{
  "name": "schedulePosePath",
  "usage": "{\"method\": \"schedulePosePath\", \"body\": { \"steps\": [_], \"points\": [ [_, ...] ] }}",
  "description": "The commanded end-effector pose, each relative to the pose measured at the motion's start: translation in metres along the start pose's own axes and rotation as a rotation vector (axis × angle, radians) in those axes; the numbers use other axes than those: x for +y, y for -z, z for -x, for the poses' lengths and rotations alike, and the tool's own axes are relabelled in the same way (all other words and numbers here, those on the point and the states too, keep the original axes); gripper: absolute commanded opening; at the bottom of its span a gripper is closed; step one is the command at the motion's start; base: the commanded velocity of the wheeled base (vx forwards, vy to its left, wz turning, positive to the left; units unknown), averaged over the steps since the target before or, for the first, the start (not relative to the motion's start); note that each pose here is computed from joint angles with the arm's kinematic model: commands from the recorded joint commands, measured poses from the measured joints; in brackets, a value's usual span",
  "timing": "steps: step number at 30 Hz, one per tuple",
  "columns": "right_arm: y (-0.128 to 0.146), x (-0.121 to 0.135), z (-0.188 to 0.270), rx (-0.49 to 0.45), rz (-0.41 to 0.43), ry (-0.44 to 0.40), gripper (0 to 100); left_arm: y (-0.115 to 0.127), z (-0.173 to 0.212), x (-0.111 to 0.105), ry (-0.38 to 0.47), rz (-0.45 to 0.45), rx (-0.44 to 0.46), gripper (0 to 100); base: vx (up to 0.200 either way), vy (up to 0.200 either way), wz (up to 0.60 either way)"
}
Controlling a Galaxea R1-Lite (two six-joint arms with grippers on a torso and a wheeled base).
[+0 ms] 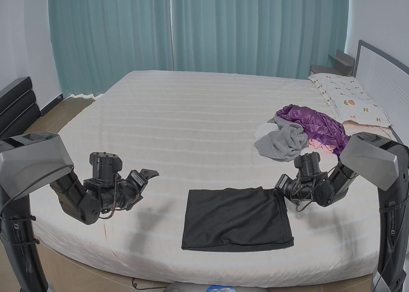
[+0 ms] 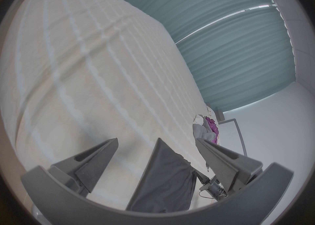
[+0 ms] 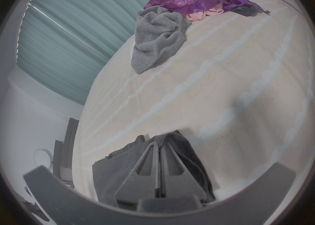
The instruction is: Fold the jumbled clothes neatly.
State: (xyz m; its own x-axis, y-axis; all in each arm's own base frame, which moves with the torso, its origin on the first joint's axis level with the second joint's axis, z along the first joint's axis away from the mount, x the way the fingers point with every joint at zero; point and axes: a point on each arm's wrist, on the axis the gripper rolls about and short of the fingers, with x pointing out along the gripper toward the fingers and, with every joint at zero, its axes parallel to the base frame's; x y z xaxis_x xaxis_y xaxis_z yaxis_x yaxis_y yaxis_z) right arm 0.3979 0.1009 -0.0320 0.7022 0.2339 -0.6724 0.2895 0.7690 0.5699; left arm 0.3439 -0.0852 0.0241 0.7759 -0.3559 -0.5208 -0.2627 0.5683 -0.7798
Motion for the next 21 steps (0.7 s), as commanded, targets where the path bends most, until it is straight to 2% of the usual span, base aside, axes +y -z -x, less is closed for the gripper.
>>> {"method": "schedulePosePath", "body": {
  "steps": [1, 5, 11, 21],
  "points": [
    [0.005, 0.001, 0.001, 0.002, -0.024, -0.034, 0, 0.013, -0.041, -0.012, 0.019, -0.1, 0.032, 100, 0.0, 0.0, 0.0],
    [0.006, 0.001, 0.0, 0.011, -0.028, -0.052, 0, 0.028, -0.068, -0.024, 0.013, -0.182, 0.041, 100, 0.0, 0.0, 0.0],
    [0.006, 0.0, 0.0, 0.014, -0.046, -0.052, 0, 0.037, -0.1, -0.031, -0.027, -0.246, 0.017, 100, 0.0, 0.0, 0.0],
    [0.006, 0.0, -0.001, 0.011, -0.047, -0.055, 0, 0.044, -0.109, -0.027, -0.043, -0.297, 0.04, 100, 0.0, 0.0, 0.0]
  ]
}}
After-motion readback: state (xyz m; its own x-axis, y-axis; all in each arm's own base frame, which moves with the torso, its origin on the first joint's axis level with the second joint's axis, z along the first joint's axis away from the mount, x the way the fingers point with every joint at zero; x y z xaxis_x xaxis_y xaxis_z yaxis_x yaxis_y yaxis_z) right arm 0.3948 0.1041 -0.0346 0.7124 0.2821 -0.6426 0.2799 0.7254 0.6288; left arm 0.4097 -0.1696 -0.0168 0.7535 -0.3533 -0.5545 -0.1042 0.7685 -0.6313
